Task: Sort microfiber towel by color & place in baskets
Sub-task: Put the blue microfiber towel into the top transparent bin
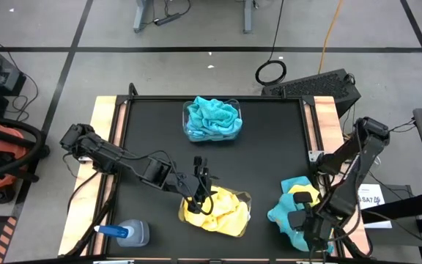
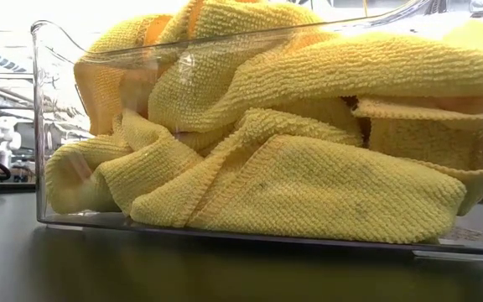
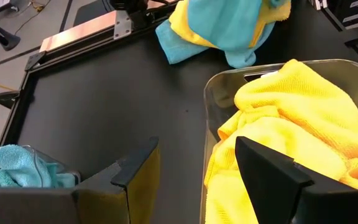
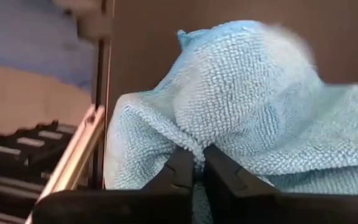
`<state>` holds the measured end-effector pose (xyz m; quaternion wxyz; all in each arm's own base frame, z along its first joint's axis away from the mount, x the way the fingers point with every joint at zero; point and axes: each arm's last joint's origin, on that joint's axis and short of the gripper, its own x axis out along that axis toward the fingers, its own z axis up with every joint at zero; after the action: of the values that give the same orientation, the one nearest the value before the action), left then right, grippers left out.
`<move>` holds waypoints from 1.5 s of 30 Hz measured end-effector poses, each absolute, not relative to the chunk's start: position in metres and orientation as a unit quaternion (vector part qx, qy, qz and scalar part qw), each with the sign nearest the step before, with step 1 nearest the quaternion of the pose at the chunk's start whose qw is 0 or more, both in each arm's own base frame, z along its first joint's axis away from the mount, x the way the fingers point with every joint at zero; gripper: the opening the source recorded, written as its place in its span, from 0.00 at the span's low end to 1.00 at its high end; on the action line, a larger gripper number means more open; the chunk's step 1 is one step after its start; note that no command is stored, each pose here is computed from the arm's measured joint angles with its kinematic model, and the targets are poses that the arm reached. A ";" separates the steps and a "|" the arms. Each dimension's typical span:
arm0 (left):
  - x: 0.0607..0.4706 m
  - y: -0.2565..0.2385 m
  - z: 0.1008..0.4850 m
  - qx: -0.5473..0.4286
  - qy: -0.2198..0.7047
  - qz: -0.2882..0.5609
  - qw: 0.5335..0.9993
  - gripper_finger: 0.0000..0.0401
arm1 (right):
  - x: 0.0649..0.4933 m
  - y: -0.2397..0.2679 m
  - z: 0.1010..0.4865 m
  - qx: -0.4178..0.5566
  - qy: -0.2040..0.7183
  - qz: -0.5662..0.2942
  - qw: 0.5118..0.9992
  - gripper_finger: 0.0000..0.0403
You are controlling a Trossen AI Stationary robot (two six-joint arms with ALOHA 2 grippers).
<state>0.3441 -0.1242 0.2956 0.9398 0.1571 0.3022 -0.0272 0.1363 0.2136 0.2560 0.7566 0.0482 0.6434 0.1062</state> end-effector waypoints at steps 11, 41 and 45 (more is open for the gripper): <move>0.342 -0.127 0.294 0.158 0.309 -0.031 0.937 0.54 | 0.151 0.208 0.349 -0.058 0.462 0.078 0.881 0.00; 0.324 -0.127 0.281 0.186 0.390 0.047 0.901 0.54 | 0.265 0.063 0.375 -0.292 0.378 -0.181 0.860 0.00; 0.323 -0.127 0.280 0.189 0.400 0.045 0.896 0.54 | 0.279 0.029 0.381 -0.288 0.367 -0.199 0.862 0.00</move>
<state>0.3226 -0.1268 0.2796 0.8955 0.1893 0.4002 0.0447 0.2789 0.0293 0.3815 0.8622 -0.2878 0.3666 -0.1986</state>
